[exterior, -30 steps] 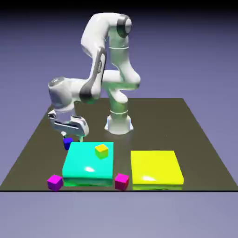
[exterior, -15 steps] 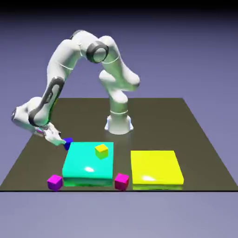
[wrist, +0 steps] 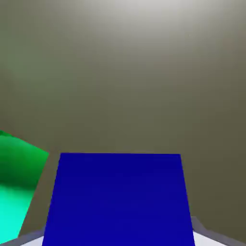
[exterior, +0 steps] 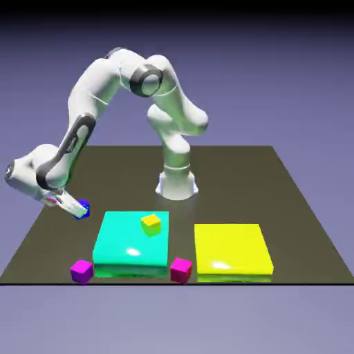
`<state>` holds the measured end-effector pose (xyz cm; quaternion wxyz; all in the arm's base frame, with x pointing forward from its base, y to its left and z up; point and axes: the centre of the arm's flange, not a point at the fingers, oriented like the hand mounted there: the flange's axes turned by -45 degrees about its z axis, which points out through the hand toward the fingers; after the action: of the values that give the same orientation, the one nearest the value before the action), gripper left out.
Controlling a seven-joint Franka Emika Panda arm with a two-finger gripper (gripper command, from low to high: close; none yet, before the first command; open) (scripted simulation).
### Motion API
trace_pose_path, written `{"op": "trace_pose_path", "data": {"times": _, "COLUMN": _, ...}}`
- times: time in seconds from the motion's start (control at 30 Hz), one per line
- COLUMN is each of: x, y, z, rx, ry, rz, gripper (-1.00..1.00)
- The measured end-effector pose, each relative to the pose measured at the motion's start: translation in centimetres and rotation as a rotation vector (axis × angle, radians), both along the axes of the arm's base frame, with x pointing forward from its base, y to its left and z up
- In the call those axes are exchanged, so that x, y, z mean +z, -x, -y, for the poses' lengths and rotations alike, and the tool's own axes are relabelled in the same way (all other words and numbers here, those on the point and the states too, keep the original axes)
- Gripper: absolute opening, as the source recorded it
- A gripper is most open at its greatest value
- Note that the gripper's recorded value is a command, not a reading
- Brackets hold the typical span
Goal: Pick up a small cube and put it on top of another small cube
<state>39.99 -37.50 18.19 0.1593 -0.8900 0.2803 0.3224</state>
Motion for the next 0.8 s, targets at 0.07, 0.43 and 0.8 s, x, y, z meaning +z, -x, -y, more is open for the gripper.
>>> {"op": "trace_pose_path", "data": {"times": 0.07, "x": 1.2, "y": -5.1, "z": -2.8, "rx": 0.175, "ry": 0.009, "rz": 0.029, "gripper": -1.00}}
{"op": "trace_pose_path", "data": {"times": 0.43, "x": 2.5, "y": -22.2, "z": -33.6, "rx": 1.050, "ry": 0.055, "rz": -0.064, "gripper": -1.00}}
{"op": "trace_pose_path", "data": {"times": 0.8, "x": -4.3, "y": -18.6, "z": -43.3, "rx": 1.281, "ry": 0.108, "rz": -0.159, "gripper": 1.00}}
